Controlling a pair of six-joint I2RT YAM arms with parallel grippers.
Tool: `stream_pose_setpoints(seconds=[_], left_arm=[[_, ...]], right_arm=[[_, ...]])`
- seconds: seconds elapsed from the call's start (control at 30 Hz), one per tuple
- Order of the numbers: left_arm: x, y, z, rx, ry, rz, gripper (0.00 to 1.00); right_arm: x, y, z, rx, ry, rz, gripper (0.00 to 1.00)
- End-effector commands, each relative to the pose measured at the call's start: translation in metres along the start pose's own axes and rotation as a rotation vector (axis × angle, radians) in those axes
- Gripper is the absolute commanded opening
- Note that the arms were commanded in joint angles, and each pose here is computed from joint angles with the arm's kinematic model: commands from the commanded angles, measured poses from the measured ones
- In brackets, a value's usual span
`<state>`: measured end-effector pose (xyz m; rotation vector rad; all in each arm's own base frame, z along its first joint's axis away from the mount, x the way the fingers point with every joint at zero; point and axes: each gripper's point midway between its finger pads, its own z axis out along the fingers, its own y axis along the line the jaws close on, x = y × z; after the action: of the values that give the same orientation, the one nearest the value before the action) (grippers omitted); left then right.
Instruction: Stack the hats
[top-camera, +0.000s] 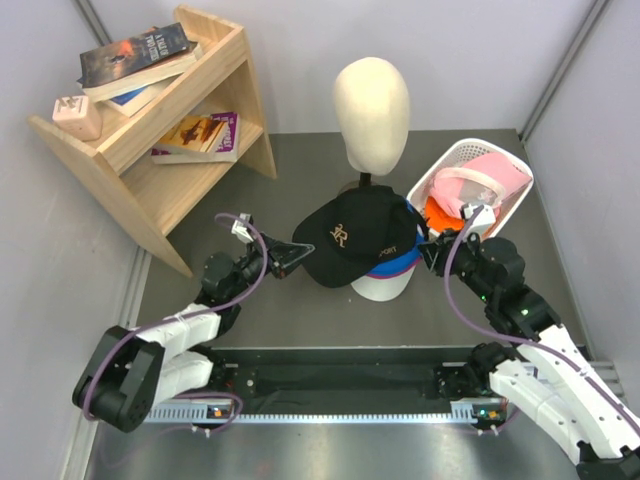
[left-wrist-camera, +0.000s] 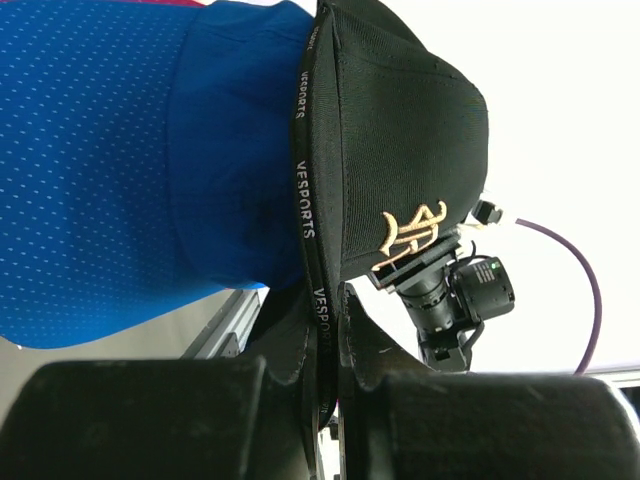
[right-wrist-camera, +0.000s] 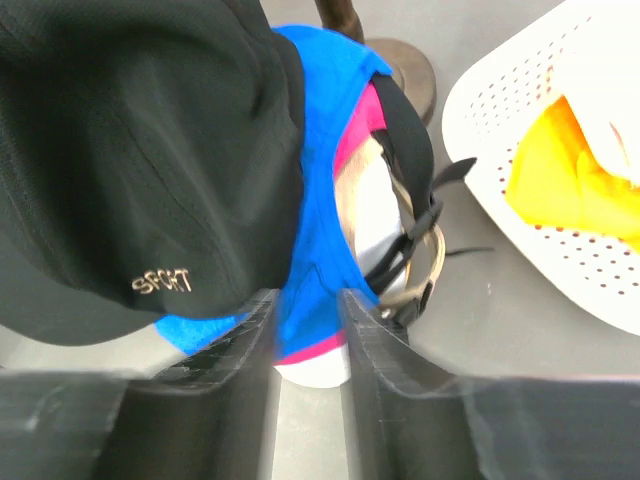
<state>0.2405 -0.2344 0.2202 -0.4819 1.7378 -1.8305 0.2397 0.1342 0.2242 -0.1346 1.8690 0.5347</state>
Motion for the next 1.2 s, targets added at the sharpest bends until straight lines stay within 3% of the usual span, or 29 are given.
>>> stream_pose_setpoints(seconds=[0.0, 0.1, 0.23, 0.47, 0.8, 1.03, 1.07, 1.17], left_arm=[[-0.003, 0.020, 0.000, -0.040, -0.012, 0.007, 0.00], [-0.002, 0.021, 0.003, -0.037, 0.008, 0.011, 0.00], [-0.002, 0.016, 0.004, -0.004, 0.022, -0.003, 0.00], [-0.001, 0.017, 0.004, -0.003, 0.028, -0.003, 0.00], [-0.002, 0.012, 0.005, -0.001, 0.044, 0.020, 0.00], [-0.006, 0.012, 0.004, -0.012, 0.023, 0.056, 0.00], [-0.007, 0.010, 0.004, -0.009, 0.017, 0.065, 0.02], [-0.010, 0.010, 0.005, -0.016, 0.002, 0.090, 0.22]], right_arm=[[-0.030, 0.001, -0.014, 0.019, -0.078, 0.006, 0.45], [-0.049, 0.008, -0.019, -0.001, -0.122, -0.007, 0.63], [-0.082, 0.023, -0.026, -0.060, -0.216, -0.025, 0.70], [-0.092, 0.027, 0.010, -0.051, -0.187, -0.024, 0.53], [-0.067, 0.022, 0.044, -0.038, -0.097, -0.018, 0.45], [-0.065, 0.013, 0.038, 0.007, -0.098, -0.018, 0.00], [-0.065, 0.013, 0.037, 0.006, -0.097, -0.018, 0.00], [-0.065, 0.012, 0.033, 0.017, -0.096, -0.015, 0.00]])
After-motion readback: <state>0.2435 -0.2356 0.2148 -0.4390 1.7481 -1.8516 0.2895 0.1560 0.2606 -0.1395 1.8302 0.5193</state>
